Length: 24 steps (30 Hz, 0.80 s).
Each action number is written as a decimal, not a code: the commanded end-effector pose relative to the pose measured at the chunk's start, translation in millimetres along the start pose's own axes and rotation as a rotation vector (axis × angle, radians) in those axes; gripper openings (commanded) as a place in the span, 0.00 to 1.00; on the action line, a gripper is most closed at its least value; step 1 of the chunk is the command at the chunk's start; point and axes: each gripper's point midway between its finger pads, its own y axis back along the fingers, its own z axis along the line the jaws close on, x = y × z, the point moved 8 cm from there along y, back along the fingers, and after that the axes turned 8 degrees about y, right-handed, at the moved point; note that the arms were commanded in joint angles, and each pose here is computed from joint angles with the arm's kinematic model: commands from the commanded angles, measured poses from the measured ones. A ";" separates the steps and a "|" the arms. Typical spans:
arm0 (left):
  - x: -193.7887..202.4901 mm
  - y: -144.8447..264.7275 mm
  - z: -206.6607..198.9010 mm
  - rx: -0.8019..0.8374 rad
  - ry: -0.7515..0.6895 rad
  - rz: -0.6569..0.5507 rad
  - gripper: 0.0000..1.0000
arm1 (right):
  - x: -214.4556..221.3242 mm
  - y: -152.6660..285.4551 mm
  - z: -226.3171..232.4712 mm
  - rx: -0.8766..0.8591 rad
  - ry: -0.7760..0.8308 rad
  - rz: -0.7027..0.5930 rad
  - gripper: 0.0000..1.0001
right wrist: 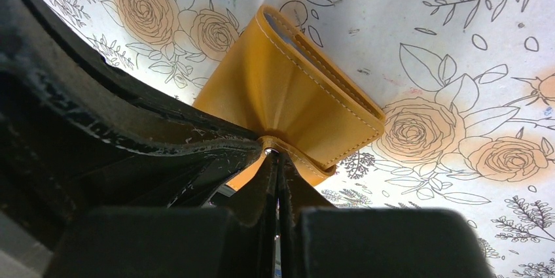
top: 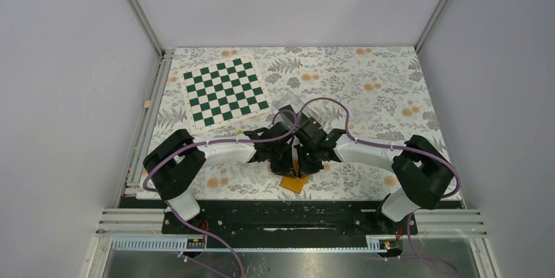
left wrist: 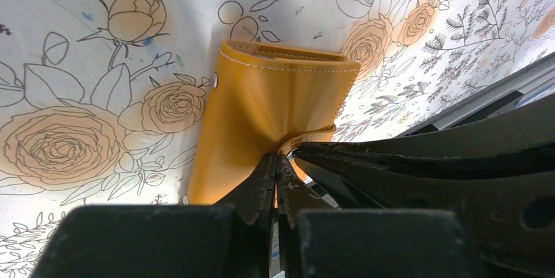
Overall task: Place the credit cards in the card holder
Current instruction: Reset both arms
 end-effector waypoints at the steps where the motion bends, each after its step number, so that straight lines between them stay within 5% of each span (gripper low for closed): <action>1: -4.3 -5.1 -7.3 0.014 -0.022 -0.021 0.00 | 22.8 -21.8 -20.6 0.126 0.006 0.107 0.00; 8: -6.8 17.0 -18.3 0.072 -0.050 -0.114 0.04 | 8.7 3.5 -8.4 0.072 0.037 0.012 0.00; 13: -15.3 66.9 -33.4 0.278 -0.075 -0.279 0.68 | -15.4 56.0 6.1 -0.012 0.030 -0.201 0.06; 17: -30.2 111.3 -29.1 0.468 -0.071 -0.399 0.90 | -19.2 83.0 -12.2 -0.026 -0.040 -0.316 0.62; 19: -39.8 131.8 -15.2 0.556 -0.043 -0.469 0.97 | -17.0 92.6 -33.8 -0.001 -0.102 -0.375 0.81; 22: -54.9 163.0 21.0 0.608 0.003 -0.633 0.99 | -7.0 103.9 -76.4 0.142 -0.158 -0.477 0.99; 24: -63.9 173.7 54.4 0.539 0.020 -0.768 0.99 | -0.2 111.0 -103.7 0.286 -0.159 -0.545 0.99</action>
